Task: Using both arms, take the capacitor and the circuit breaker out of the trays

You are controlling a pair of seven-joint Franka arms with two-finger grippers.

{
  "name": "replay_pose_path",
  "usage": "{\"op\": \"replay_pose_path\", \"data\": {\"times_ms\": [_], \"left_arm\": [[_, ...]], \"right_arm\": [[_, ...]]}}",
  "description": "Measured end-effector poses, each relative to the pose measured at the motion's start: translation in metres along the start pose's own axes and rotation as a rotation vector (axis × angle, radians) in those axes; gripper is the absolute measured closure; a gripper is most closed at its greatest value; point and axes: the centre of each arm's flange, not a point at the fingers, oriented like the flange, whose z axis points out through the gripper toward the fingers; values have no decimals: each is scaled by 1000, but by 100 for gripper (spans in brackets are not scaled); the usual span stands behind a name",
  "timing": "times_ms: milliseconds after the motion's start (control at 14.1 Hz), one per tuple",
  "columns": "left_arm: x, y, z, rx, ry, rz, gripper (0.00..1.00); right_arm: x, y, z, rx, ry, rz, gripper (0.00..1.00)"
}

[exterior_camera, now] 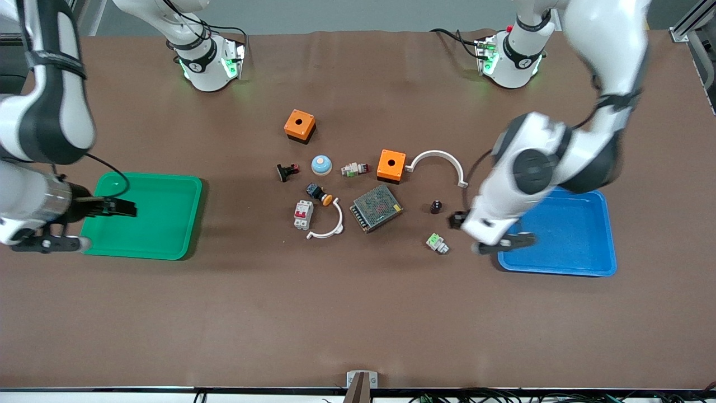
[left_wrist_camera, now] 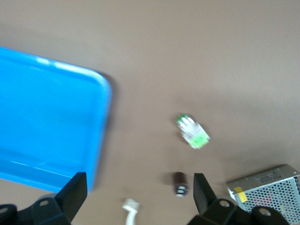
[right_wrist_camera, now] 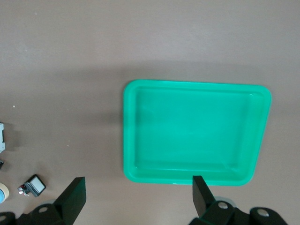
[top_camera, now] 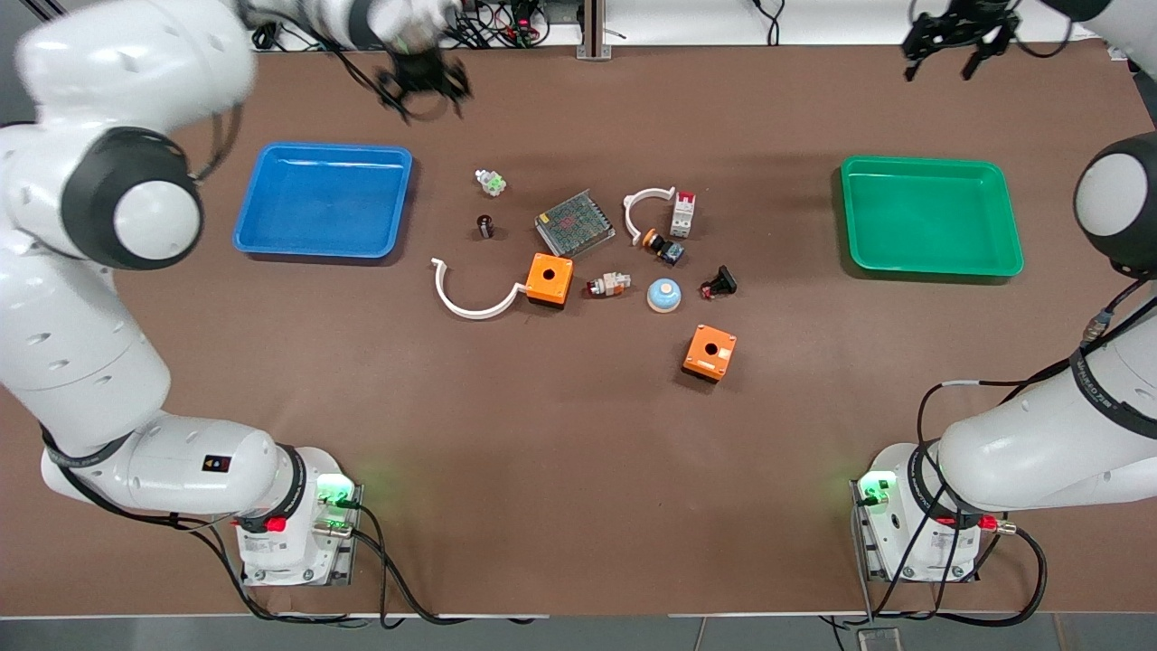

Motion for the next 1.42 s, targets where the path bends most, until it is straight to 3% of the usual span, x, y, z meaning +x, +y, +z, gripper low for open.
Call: {"op": "replay_pose_path", "data": {"times_ms": [142, 284, 426, 567, 780, 1064, 1418], "left_arm": [[25, -54, -48, 33, 26, -10, 0], [33, -85, -83, 112, 75, -1, 0], [25, -96, -123, 136, 129, 77, 0], [8, -112, -161, 146, 139, 124, 0], [-22, -138, -198, 68, 105, 126, 0], [-58, -179, -207, -12, 55, 125, 0], [-82, -189, -215, -20, 39, 126, 0]], "right_arm": [[-6, 12, -17, 4, 9, 14, 0], [-9, 11, -42, 3, 24, 13, 0], [-11, 11, -63, 2, 46, 13, 0], [-12, 14, -69, 2, 57, 18, 0], [-12, 16, -72, 3, 59, 21, 0], [-22, 14, -74, 8, 13, 17, 0], [-61, 14, -89, 18, 28, 17, 0]]}}
